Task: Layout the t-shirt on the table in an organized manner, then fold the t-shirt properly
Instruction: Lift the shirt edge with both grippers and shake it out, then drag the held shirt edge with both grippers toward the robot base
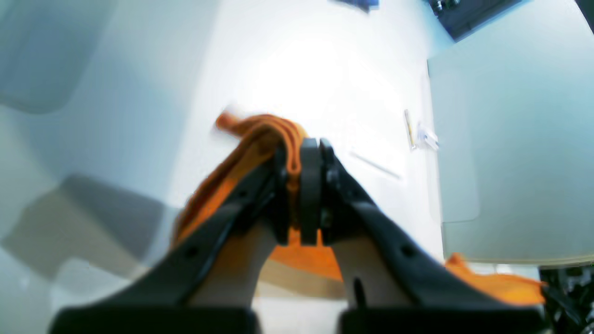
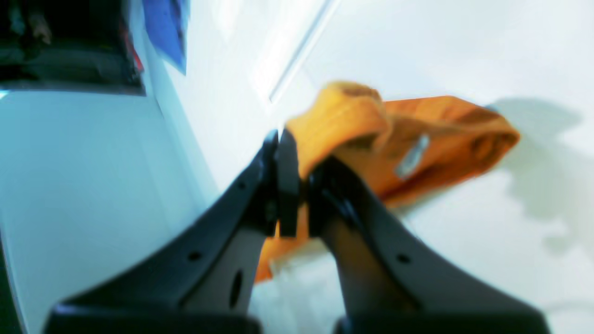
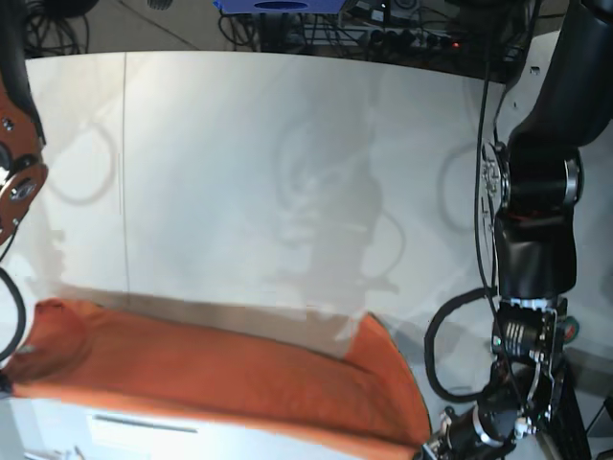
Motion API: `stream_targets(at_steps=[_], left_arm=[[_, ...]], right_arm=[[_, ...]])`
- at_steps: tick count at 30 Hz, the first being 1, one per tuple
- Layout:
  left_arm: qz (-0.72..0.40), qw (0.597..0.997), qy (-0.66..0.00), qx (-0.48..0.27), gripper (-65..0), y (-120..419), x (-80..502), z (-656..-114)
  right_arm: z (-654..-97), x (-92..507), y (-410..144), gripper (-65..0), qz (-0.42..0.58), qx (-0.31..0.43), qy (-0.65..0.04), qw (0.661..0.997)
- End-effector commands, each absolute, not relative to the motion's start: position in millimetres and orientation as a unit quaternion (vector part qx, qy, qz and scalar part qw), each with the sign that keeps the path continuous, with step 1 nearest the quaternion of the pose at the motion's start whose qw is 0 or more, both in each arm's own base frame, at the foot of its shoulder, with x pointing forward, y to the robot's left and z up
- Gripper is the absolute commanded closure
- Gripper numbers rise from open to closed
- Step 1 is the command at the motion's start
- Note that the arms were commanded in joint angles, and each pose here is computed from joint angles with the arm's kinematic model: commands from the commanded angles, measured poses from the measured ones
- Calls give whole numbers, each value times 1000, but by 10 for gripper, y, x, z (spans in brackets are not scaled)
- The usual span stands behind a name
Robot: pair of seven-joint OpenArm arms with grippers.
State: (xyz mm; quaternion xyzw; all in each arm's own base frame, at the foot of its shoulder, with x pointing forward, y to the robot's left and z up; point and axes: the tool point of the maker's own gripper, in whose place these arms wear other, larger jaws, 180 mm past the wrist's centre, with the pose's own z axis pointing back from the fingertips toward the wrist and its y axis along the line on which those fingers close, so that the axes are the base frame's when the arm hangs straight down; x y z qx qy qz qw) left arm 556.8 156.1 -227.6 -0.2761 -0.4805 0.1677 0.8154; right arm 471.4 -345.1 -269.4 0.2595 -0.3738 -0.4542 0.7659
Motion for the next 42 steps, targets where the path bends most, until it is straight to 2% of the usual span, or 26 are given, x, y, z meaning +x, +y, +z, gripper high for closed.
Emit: stream_targets(at_steps=[1,7,10,13,17,20,25,29,36,42], left_arm=[[157,781,-531,-289,0,1527,5773,-1738],[137,745,-584,-290,0,1444,6010,-1081],[133,745,-586,-289,0,1431,6001,-1068],[138,756,-573,-284,0,1458,5901,-1356],[140,777,-554,-263,0,1589,5601,-1912],[142,805,-521,-246,0,1651,5224,-2521],[159,849,-450,-227,0,1684,4600,-3438],[168,876,-402,-207,0,1781,4140,-3954],[148,892,-382,-190,0,1845,3564,-4151],[198,896,-366,-153,0,2294,2772,-4281]], right_arm=[[-2274,4886,-3618,0,-447,263,-418,746],[-1671,5145,-3716,0,-403,234,-461,755],[-1491,5106,-3641,0,-378,238,-464,765],[-1593,4961,-3583,0,-362,226,-457,780],[-2147,4704,-3416,0,-357,204,-425,806],[-2863,4326,-3288,0,-375,190,-370,829],[-3884,3639,-3184,0,-411,146,-311,845],[-4438,3042,-3106,0,-423,111,-268,858],[-4802,2380,-3044,0,-391,94,-224,888],[-4727,1922,-2943,0,-363,70,-224,902]])
